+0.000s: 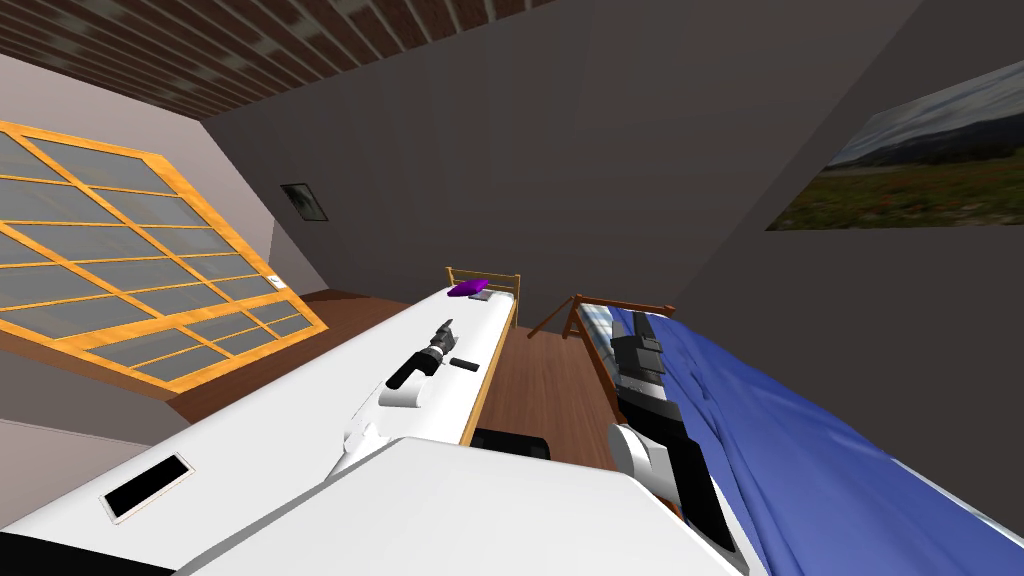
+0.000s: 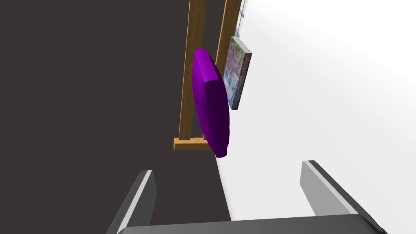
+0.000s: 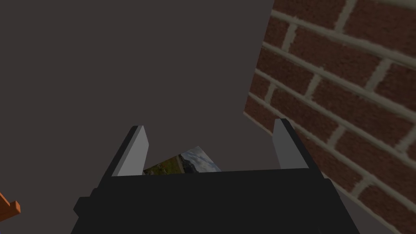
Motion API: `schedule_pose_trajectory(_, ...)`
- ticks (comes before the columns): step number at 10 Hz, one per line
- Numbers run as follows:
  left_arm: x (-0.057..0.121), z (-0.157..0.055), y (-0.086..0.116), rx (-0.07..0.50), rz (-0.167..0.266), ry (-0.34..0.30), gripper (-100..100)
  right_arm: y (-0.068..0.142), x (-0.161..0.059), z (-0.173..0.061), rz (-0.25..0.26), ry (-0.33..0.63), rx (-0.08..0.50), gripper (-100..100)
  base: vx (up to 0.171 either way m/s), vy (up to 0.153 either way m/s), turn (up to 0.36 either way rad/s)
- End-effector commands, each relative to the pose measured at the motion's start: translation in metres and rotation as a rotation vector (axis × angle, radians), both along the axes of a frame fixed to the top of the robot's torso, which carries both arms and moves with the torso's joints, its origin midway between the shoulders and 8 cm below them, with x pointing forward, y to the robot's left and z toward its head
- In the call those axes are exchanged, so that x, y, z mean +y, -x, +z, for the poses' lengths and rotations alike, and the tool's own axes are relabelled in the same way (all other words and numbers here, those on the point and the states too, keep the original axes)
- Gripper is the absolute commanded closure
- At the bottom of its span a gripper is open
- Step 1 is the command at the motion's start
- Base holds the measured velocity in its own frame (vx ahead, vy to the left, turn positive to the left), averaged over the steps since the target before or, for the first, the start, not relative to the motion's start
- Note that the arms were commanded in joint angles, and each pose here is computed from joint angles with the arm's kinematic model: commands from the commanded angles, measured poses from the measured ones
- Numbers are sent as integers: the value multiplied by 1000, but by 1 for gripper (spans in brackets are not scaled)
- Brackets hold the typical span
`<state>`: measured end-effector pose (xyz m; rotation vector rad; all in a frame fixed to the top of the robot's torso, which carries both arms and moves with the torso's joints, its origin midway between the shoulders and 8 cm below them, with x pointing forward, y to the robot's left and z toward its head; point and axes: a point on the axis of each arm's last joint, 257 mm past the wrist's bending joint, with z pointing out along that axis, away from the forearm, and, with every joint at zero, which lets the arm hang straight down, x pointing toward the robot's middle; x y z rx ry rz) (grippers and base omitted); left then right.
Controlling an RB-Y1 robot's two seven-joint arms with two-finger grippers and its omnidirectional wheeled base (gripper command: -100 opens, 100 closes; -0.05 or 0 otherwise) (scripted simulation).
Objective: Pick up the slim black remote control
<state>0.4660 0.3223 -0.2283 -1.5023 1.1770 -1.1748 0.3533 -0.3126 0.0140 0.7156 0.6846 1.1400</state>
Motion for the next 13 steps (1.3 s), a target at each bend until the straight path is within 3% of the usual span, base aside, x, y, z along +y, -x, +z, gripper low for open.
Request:
schedule_pose_trajectory(1, 1, -17, -2, 58, 0, 16, -100, 0, 0, 0, 0, 0, 0, 0, 3, 30, -34)
schedule_pose_trajectory(3, 1, -27, 1, 96, 1, 18, -100, 0, 0, 0, 0, 0, 0, 0, 7, 21, -11)
schedule_pose_trajectory(6, 0, -62, 1, 213, -4, 38, -100, 0, 0, 0, 0, 0, 0, 0, 9, 22, -41)
schedule_pose_trajectory(8, 0, -69, 4, 241, -3, 40, -100, 0, 0, 0, 0, 0, 0, 0, 9, 17, -8)
schedule_pose_trajectory(13, -5, -122, 12, 433, -22, 50, -100, 0, 0, 0, 0, 0, 0, 0, 15, 20, -47)
